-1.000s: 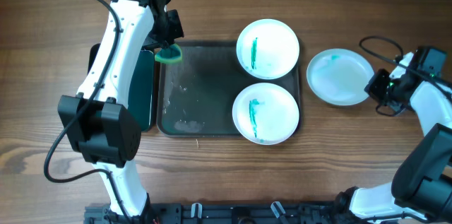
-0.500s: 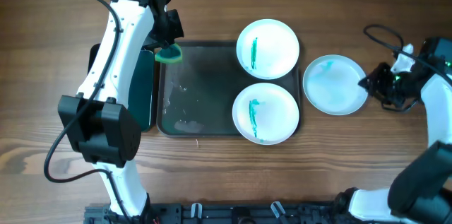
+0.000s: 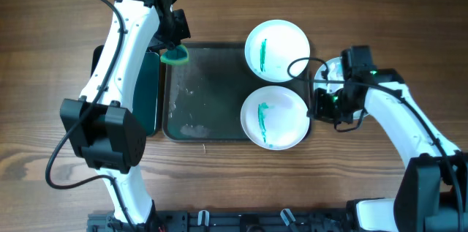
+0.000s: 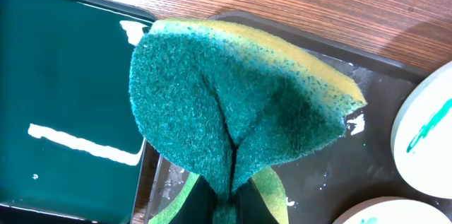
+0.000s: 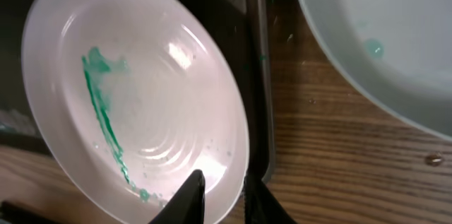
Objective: Clean dirty plates on tray and stack at the side
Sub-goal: 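Grasp the lower-right plate rim with right gripper and drag it left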
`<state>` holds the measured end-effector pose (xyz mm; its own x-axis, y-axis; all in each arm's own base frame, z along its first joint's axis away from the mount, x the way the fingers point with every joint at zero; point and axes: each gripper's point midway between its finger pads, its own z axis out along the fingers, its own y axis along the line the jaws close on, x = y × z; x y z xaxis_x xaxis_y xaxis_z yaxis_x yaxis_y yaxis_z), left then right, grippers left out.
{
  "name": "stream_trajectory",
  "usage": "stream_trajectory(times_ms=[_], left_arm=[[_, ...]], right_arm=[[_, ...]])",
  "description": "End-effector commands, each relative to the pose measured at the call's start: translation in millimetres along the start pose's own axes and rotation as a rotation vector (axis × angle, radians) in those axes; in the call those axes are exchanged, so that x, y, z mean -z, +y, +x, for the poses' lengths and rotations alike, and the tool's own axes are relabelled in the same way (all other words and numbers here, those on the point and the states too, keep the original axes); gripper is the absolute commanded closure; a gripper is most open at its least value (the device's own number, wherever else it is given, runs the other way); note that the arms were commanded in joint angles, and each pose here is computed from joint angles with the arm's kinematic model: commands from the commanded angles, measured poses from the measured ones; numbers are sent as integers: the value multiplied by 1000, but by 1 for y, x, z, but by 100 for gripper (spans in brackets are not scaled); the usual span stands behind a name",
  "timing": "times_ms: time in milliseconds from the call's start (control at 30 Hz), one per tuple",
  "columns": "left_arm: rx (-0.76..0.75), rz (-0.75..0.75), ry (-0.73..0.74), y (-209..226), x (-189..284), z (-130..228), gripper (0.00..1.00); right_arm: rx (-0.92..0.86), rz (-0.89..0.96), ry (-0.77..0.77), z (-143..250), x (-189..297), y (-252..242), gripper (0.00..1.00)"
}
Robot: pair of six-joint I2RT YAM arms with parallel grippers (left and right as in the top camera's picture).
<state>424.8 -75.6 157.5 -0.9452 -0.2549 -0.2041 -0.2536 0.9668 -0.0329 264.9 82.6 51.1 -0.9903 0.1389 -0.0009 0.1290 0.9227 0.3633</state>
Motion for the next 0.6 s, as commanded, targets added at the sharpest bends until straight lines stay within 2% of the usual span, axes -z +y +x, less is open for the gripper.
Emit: stream_trajectory(times_ms=[0,433,567], left_arm=[[-14,23,-37,-2,15,-4,96],[-13,24,-37,-2,15,-4,96],[-14,24,-37,-2,15,-4,96]], right_arm=[[-8,54,8,8,-11,-6,80],[4,14,-9,15,-32,-10,80],[11,-12,-12,14,-32,-3,92]])
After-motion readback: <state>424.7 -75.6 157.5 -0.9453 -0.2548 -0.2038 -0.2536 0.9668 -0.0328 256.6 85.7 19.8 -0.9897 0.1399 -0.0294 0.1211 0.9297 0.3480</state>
